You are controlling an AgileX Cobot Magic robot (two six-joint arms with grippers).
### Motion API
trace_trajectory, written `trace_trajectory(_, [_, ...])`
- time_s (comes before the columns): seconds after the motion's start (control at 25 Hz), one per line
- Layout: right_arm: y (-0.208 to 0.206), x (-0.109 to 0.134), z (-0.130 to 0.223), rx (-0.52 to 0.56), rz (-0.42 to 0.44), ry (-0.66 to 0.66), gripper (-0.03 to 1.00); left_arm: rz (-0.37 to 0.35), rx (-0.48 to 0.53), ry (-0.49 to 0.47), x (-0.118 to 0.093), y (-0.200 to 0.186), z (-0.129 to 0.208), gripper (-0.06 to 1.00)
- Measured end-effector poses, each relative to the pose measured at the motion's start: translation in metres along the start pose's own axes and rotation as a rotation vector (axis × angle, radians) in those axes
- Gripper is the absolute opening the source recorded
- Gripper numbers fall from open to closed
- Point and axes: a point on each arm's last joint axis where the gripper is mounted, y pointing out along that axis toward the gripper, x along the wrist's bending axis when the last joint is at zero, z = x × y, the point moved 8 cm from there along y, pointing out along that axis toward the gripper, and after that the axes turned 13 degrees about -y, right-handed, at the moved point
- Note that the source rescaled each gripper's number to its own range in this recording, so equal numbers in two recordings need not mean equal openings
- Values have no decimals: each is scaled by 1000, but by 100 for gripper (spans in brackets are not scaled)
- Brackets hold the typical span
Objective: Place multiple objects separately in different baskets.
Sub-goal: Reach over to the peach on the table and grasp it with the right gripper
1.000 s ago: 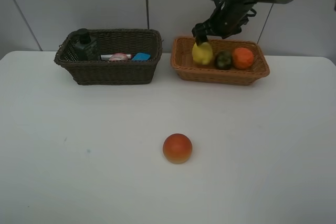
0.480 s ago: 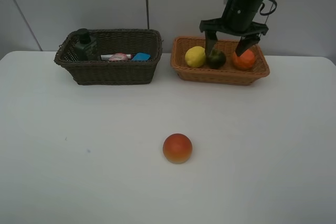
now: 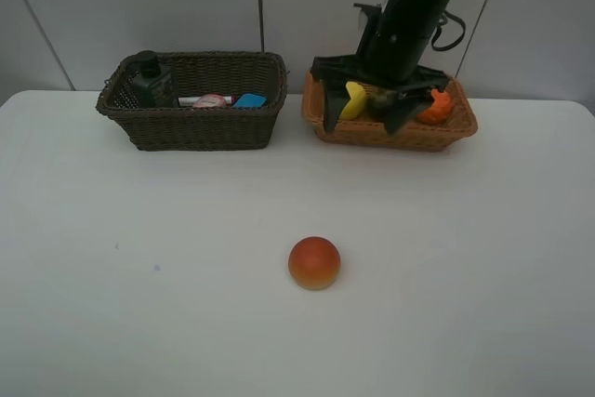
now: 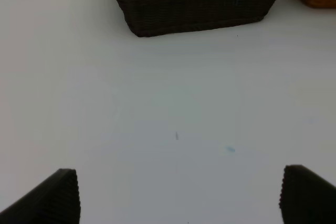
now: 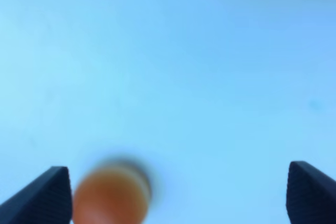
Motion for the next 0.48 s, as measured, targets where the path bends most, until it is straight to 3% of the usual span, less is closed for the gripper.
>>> trace_trajectory(0.24, [37, 69, 59, 183, 42, -229, 88, 0, 0, 0, 0, 0, 0, 100])
trace_trajectory(0.48, [59, 101, 74, 156, 31, -318, 88, 0, 0, 0, 0, 0, 0, 100])
